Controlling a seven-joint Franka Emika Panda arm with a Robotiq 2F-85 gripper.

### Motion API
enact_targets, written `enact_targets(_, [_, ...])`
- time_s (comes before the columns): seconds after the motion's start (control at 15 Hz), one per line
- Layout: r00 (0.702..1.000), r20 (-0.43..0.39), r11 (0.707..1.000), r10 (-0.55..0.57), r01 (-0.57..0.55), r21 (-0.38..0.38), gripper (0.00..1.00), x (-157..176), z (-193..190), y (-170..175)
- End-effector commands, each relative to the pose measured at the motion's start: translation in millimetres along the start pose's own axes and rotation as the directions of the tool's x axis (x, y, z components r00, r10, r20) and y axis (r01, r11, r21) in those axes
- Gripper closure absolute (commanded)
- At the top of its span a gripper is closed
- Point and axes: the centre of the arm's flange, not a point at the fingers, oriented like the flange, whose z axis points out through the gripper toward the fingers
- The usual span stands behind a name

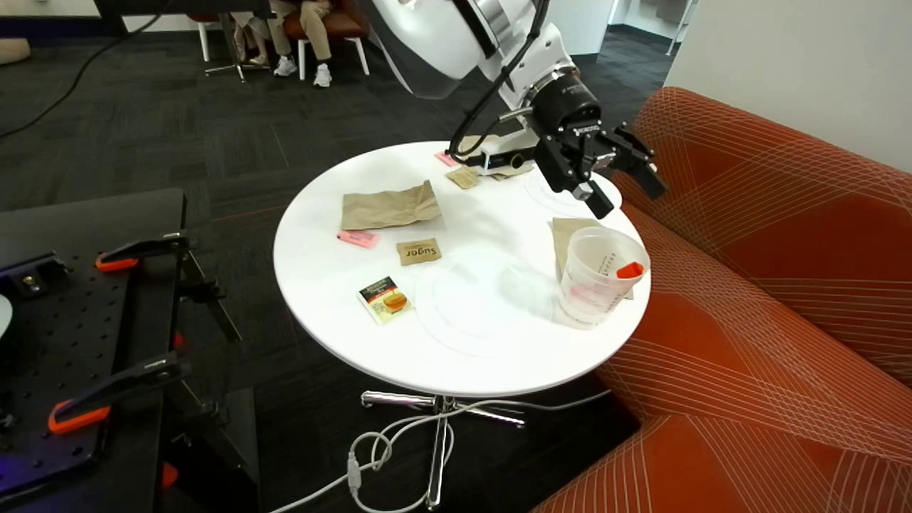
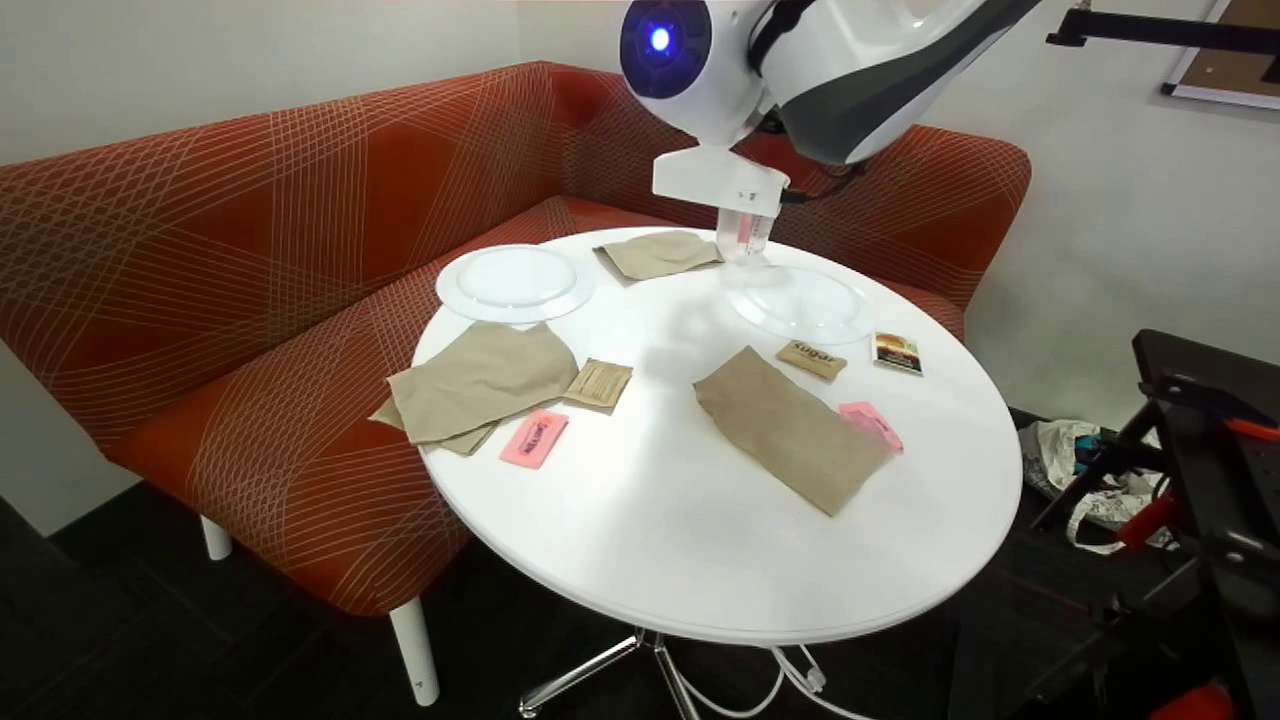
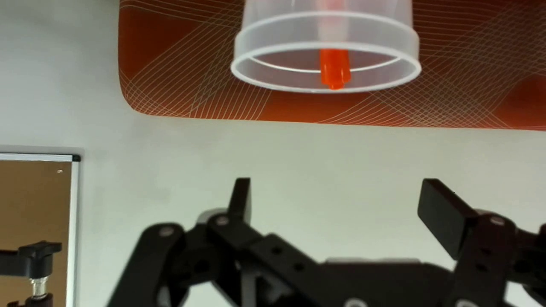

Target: Put the marker in the cup

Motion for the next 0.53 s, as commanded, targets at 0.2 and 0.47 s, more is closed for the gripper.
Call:
enact_targets(0.2, [0.999,0.027,0.998,0.026,-0.027,0.055,0.00,48.4,-23.8,19.6])
enact_targets(0.47, [0.999,0.006,0.999,0.035,-0.035,0.026,0.00,33.4,-16.1,2.6])
